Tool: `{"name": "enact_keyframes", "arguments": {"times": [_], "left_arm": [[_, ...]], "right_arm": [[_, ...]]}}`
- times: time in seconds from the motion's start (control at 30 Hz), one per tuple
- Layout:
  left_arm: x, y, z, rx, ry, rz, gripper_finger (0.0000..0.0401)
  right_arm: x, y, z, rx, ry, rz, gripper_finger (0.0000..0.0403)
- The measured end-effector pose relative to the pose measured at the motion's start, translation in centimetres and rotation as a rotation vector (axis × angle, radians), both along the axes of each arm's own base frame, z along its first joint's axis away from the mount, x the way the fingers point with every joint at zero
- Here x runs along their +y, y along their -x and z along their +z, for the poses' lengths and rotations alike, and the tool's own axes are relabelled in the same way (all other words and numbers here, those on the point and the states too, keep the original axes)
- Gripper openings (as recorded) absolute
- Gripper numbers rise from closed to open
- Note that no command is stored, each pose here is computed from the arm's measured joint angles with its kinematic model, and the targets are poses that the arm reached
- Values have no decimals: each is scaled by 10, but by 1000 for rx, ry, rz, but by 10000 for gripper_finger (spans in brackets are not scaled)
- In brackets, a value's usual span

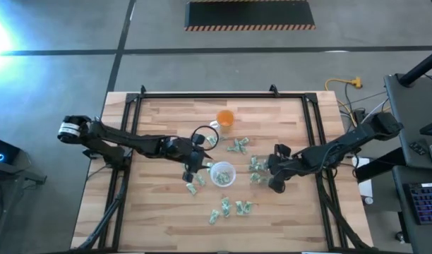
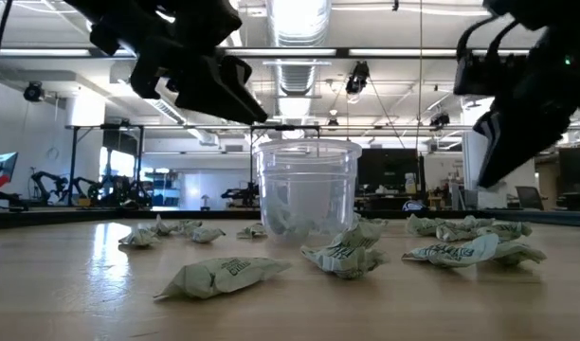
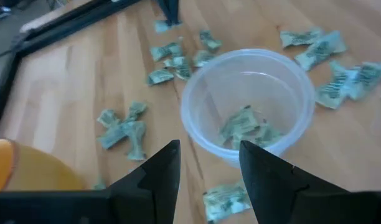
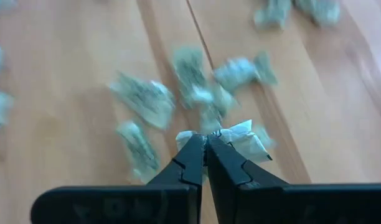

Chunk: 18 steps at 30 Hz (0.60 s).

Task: Pick and place Stevia / Truvia into bins
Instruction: Put the green stevia packet into the transparent container

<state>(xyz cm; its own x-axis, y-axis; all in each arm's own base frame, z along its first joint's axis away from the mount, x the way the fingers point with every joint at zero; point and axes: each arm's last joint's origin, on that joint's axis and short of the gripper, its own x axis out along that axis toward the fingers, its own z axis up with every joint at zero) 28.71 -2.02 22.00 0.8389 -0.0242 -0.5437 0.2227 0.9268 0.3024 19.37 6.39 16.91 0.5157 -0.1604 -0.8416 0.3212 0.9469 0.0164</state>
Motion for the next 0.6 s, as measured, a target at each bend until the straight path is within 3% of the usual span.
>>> {"name": "enact_keyframes", "arguments": {"times": [0.23,0.43,0.6], "left_arm": [[3,10,-14,171,-23,84,148],[3,17,-20,269,38,140,148],[3,23,-26,352,74,166,148]], "right_arm": [[12,-20,23,-291,29,206,8],[19,-35,42,-532,127,344,8],[24,-49,44,-644,221,415,8]]}}
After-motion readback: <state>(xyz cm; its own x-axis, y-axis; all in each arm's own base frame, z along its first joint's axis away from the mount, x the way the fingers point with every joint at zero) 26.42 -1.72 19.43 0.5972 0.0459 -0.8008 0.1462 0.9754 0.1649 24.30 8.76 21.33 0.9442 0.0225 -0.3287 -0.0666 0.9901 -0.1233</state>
